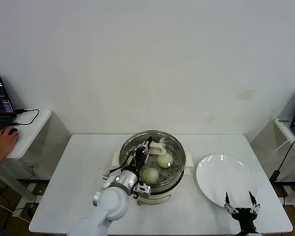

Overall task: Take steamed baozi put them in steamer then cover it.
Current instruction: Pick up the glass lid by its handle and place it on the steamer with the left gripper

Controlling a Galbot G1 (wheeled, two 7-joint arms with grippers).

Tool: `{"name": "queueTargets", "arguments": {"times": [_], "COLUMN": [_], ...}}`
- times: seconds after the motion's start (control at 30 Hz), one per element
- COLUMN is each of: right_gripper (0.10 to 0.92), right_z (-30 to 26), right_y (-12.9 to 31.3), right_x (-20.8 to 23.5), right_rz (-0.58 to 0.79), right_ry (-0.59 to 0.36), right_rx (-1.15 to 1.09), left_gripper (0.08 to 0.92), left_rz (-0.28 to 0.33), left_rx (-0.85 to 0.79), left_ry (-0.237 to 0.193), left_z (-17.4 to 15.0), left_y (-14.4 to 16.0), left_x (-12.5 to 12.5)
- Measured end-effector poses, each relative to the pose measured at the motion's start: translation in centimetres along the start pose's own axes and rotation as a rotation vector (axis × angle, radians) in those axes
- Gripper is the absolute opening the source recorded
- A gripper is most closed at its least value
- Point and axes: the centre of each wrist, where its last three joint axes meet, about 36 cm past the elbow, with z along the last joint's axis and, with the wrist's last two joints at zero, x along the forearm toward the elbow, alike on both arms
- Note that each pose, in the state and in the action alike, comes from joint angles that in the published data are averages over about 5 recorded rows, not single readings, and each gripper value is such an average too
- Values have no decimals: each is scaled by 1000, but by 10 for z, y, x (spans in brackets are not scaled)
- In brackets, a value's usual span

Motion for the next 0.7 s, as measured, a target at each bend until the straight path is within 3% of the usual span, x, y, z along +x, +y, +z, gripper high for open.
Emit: {"name": "queueTargets", "arguments": {"times": [0.7], "right_gripper": [823], "right_z": [2], "right_y": [1], "right_x": [-2], "right_rz": [-6], "right_ry": [2], "right_rx": [2], "left_gripper": [151], "left_rz": [11], "left_rx": [-16], "left_ry": [-4], "left_z": [-1], "left_y": [-9], "left_x": [-5]}}
